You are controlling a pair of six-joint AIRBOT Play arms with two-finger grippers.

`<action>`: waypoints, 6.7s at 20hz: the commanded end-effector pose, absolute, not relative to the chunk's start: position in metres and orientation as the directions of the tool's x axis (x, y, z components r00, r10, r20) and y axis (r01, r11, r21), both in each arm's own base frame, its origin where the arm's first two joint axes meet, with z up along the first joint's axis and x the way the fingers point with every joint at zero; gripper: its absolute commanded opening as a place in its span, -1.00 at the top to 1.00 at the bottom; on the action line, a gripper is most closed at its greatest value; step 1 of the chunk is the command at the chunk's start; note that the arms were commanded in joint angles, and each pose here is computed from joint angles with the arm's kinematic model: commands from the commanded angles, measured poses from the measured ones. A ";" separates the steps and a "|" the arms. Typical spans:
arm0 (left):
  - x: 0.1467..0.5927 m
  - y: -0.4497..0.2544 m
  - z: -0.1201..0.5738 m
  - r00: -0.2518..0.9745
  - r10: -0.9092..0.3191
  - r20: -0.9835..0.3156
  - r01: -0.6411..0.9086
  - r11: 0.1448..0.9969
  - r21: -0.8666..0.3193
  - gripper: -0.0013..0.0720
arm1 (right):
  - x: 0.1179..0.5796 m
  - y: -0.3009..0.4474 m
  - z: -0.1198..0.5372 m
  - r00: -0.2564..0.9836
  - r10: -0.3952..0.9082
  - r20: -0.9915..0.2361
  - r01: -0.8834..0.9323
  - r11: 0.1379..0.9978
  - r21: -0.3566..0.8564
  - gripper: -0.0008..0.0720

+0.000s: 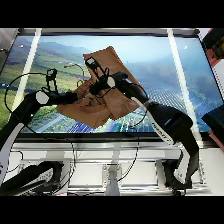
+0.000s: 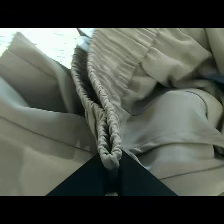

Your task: Fold the clothes and pants, and hang the long-sleeved shirts on hangers.

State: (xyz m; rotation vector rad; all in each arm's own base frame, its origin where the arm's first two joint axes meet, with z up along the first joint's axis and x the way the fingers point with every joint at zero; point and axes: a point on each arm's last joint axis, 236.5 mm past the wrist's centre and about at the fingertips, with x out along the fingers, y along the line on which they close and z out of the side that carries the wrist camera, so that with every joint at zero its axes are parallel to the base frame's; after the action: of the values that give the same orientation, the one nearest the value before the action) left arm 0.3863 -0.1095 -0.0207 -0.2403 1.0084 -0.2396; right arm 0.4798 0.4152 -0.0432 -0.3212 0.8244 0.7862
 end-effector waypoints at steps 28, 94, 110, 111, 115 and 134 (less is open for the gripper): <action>0.488 0.028 0.265 0.964 0.157 0.213 -0.078 0.937 -0.340 0.87 | 0.567 0.082 0.287 0.918 0.106 -0.383 -0.081 0.993 0.082 0.94; 0.486 0.090 0.030 0.829 0.100 -0.550 -0.238 0.953 -0.186 0.86 | 0.413 0.386 -0.100 0.103 0.713 -0.694 0.085 0.689 0.720 0.93; 0.474 0.151 0.161 0.933 0.302 -0.196 -0.335 0.927 -0.169 0.86 | 0.468 0.028 0.146 0.613 0.302 -0.730 0.008 0.922 0.388 0.94; 0.474 0.149 0.158 0.932 0.294 -0.211 -0.332 0.928 -0.170 0.87 | 0.463 0.015 0.153 0.626 0.273 -0.731 0.027 0.929 0.370 0.94; 0.461 0.157 0.125 0.895 0.277 -0.350 -0.322 0.944 -0.077 0.87 | 0.433 -0.062 0.144 0.575 0.051 -0.817 0.158 0.972 0.172 0.94; 0.359 0.161 -0.036 0.613 0.174 -0.771 -0.431 0.892 -0.141 0.87 | 0.427 -0.130 0.034 0.502 0.009 -0.865 0.459 0.845 0.275 0.93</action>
State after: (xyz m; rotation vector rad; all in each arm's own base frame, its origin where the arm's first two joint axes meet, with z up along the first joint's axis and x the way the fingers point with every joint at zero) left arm 0.3645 0.1648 -0.0265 -0.3091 0.8277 0.3544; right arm 0.3946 -0.1276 0.0506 0.4470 1.1338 -0.2548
